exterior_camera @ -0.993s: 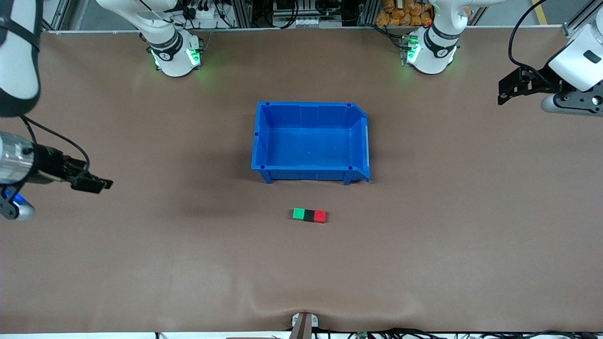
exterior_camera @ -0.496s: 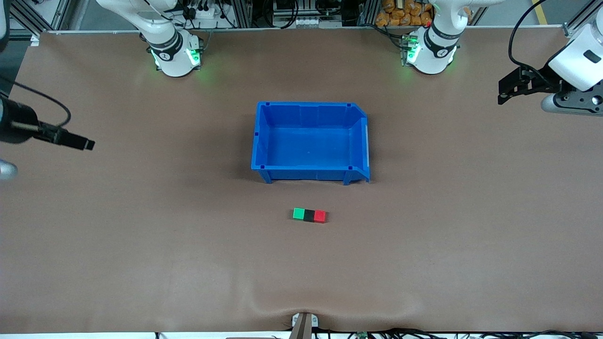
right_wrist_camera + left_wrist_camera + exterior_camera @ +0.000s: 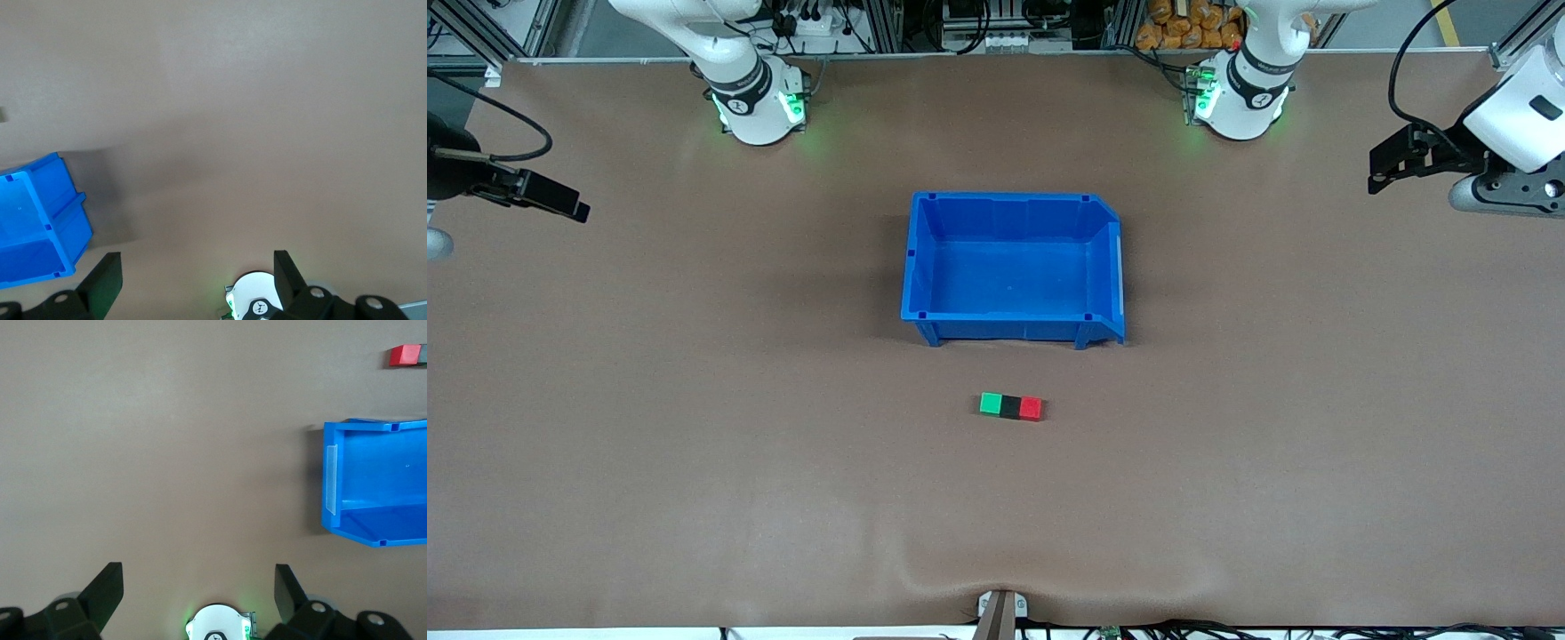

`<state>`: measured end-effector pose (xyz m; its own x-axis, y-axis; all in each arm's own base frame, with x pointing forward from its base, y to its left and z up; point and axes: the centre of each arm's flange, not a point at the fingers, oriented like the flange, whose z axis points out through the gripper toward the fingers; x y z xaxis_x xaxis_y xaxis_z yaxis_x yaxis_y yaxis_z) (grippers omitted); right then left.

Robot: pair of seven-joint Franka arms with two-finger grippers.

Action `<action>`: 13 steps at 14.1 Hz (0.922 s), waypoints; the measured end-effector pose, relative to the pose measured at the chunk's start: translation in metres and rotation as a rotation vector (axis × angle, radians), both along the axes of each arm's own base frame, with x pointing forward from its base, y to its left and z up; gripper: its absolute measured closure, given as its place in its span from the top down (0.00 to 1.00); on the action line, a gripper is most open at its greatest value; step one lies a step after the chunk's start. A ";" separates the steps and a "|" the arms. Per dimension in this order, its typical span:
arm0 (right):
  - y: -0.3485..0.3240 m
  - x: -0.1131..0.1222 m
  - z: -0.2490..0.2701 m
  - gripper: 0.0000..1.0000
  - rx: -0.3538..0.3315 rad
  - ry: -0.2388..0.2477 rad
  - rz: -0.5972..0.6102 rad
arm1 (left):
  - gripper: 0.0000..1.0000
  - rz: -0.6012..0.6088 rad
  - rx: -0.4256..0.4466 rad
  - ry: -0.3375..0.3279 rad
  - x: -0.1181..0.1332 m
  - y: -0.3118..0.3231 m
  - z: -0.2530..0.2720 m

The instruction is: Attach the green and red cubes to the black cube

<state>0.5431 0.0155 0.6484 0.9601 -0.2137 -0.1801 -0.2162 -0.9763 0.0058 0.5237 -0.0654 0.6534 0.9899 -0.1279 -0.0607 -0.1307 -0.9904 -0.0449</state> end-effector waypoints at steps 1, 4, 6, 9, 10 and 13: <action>0.002 -0.001 0.000 1.00 0.001 -0.024 0.006 | 1.00 0.000 0.000 0.000 0.000 0.000 0.000; 0.001 -0.008 -0.007 1.00 0.007 -0.066 0.073 | 1.00 0.000 0.000 0.000 0.000 0.000 0.000; -0.005 -0.012 -0.006 1.00 -0.003 -0.079 0.119 | 1.00 0.000 0.000 0.000 0.000 0.000 0.000; -0.018 -0.012 -0.006 1.00 -0.017 -0.088 0.197 | 1.00 0.001 0.000 0.000 0.000 0.001 0.000; -0.022 -0.012 -0.006 1.00 -0.017 -0.087 0.207 | 1.00 0.001 0.000 0.000 0.000 0.001 0.000; -0.024 -0.012 -0.006 1.00 -0.016 -0.089 0.216 | 1.00 0.001 0.000 0.000 0.000 0.001 0.000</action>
<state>0.5311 -0.0089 0.6428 0.9958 -0.0034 -0.0910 -0.0023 -0.9999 0.0120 0.5237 -0.0647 0.6536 0.9901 -0.1267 -0.0609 -0.1295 -0.9906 -0.0449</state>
